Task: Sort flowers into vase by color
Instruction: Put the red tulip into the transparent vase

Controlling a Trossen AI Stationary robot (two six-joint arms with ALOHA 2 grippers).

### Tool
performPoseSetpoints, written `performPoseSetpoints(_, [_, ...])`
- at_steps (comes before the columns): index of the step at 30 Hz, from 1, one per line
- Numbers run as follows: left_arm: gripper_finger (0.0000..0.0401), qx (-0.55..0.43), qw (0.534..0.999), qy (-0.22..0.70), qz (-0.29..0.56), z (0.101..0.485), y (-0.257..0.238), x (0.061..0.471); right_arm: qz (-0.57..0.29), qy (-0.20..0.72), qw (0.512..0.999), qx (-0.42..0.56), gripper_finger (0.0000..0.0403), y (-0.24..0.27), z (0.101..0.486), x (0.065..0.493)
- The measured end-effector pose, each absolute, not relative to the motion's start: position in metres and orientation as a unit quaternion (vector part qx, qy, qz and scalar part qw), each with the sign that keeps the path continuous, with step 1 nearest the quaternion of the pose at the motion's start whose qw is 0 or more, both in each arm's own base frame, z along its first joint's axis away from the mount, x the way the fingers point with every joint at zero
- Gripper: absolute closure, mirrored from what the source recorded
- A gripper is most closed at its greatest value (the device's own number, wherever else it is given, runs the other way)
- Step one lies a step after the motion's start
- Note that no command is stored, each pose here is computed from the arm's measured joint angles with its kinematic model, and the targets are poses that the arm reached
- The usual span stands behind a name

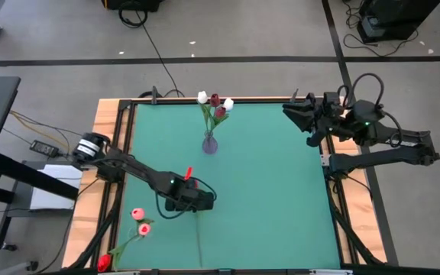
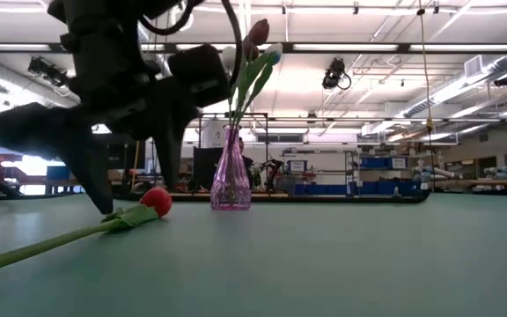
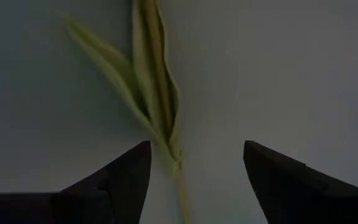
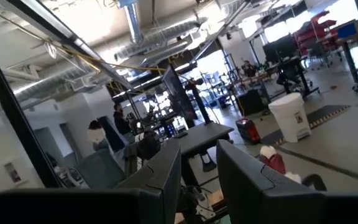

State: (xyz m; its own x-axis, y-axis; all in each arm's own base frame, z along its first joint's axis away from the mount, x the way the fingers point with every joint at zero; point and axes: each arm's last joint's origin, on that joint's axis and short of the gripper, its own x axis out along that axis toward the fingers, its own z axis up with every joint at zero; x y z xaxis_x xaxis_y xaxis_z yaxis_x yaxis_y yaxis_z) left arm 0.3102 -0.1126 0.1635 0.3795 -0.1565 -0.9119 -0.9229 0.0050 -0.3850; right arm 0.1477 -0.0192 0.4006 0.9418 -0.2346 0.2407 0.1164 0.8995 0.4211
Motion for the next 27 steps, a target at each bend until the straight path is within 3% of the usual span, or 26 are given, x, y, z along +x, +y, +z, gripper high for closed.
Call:
performPoseSetpoints(5, [0.0150,-0.629,0.528,0.450,0.350,0.149,-0.116,0.315,-0.094,-0.126,0.965,0.211,0.0291,-0.019,0.397,0.148])
performPoseSetpoints(10, [0.0195,-0.628,0.516,0.462,0.354,0.147,-0.117,0.314,-0.094,-0.125,0.965,0.211,0.0291,-0.019,0.397,0.148])
performPoseSetpoints(14, [0.0257,-0.620,0.517,0.471,0.356,0.146,-0.117,0.313,-0.092,-0.127,0.965,0.210,0.0291,-0.019,0.397,0.146])
performPoseSetpoints(20, [0.0382,-0.592,0.529,0.492,0.357,0.143,-0.116,0.309,-0.091,-0.135,0.965,0.206,0.0291,-0.018,0.400,0.140])
performPoseSetpoints(27, [0.0393,-0.571,0.551,0.500,0.346,0.145,-0.108,0.310,-0.085,-0.138,0.969,0.189,0.0291,-0.017,0.401,0.137])
